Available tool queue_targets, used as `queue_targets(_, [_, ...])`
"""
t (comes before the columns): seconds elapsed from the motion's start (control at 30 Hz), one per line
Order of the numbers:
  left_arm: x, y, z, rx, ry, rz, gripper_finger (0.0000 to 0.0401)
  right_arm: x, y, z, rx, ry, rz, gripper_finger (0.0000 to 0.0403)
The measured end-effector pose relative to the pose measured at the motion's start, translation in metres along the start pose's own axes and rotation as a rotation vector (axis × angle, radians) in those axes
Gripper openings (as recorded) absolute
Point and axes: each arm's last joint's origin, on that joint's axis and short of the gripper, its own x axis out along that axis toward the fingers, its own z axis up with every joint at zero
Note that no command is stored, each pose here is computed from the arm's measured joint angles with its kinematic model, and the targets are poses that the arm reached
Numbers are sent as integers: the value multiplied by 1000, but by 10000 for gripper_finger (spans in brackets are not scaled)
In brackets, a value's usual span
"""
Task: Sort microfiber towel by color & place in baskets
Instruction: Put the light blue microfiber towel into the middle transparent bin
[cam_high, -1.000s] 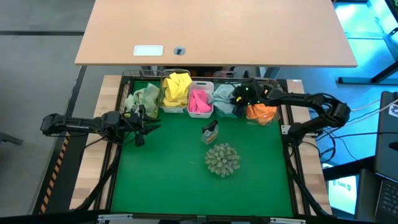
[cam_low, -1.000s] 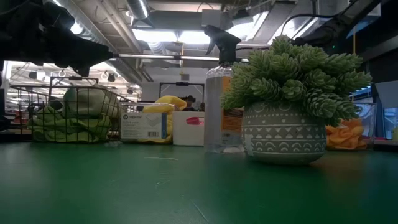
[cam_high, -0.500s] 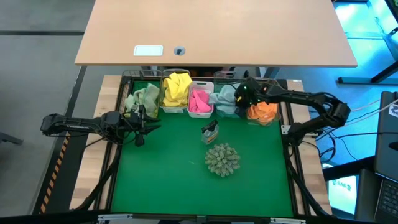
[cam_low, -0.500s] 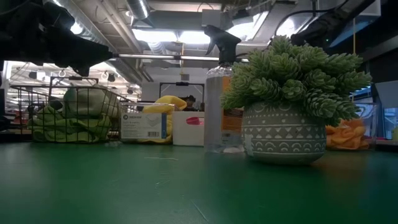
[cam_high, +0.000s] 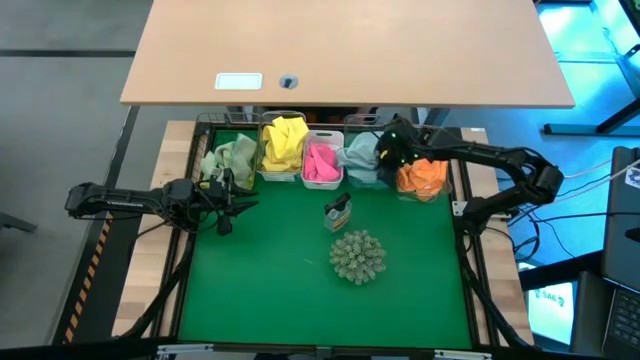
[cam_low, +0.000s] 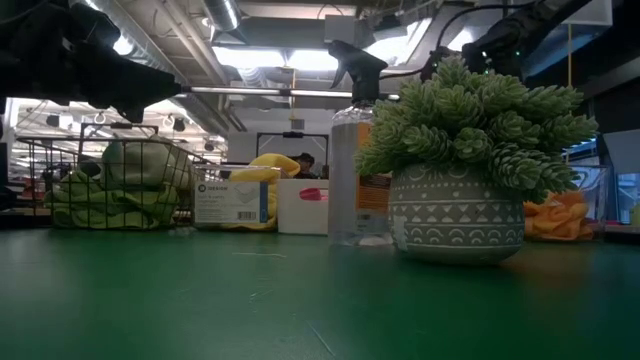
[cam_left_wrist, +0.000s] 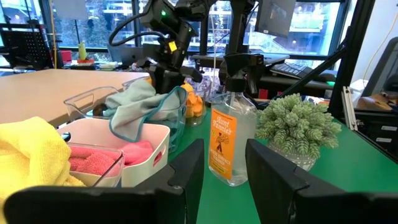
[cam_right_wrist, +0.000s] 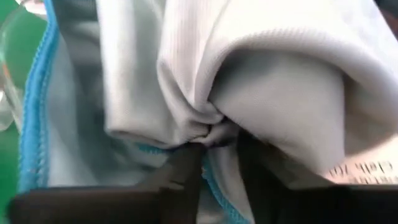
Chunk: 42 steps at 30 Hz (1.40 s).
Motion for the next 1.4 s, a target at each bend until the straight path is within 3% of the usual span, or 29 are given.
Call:
queue_targets(0.17, [0,0,0,0,0,0,112,-18,0,10,-2,84,11,159])
queue_targets(0.33, [0,0,0,0,0,0,112,-46,-1,31,-4,93,12,186])
queue_targets(0.6, [0,0,0,0,0,0,112,-68,-2,66,-45,-133,30,188])
queue_targets(0.83, [0,0,0,0,0,0,112,-56,1,72,-159,-296,153,188])
queue_targets(1.03, [0,0,0,0,0,0,112,-25,4,70,-177,-263,171,188])
queue_targets(1.17, [0,0,0,0,0,0,112,-5,16,74,-263,-253,192,188])
queue_targets(1.4, [0,0,0,0,0,0,112,23,35,76,-396,-212,91,188])
